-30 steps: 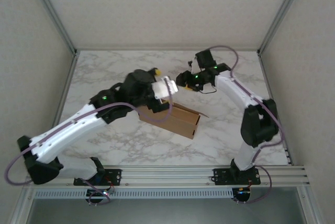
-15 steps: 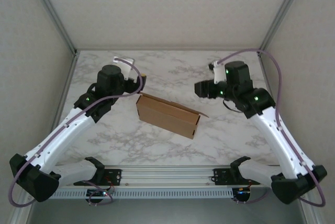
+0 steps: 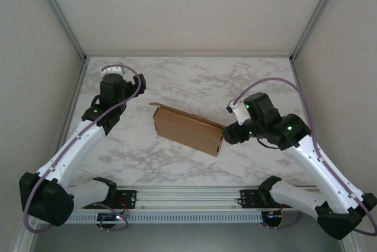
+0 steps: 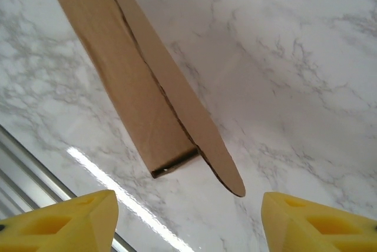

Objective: Fold the paper box

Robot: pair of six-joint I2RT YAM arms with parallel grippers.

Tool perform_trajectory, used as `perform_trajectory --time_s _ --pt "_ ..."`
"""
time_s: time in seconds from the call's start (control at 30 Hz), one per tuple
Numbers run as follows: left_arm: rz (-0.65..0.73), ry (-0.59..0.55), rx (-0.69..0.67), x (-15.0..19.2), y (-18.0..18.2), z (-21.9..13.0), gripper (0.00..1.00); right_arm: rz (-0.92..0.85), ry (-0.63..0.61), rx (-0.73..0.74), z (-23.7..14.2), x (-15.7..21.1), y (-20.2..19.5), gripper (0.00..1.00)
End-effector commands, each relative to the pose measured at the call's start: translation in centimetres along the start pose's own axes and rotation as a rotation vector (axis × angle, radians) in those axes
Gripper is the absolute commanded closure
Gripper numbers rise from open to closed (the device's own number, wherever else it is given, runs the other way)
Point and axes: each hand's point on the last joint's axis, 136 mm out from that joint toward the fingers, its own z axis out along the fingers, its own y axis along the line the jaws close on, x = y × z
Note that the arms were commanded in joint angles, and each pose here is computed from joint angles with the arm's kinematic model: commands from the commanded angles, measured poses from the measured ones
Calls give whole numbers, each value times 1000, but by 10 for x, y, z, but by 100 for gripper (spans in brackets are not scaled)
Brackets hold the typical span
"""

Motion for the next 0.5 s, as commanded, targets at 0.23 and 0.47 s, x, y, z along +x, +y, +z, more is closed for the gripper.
perform_trajectory --time_s 0.23,0.47 --pt "-130 33 135 19 -21 27 7 44 136 116 34 11 -20 51" --pt "-190 111 224 39 -39 44 11 67 172 102 41 16 -18 67"
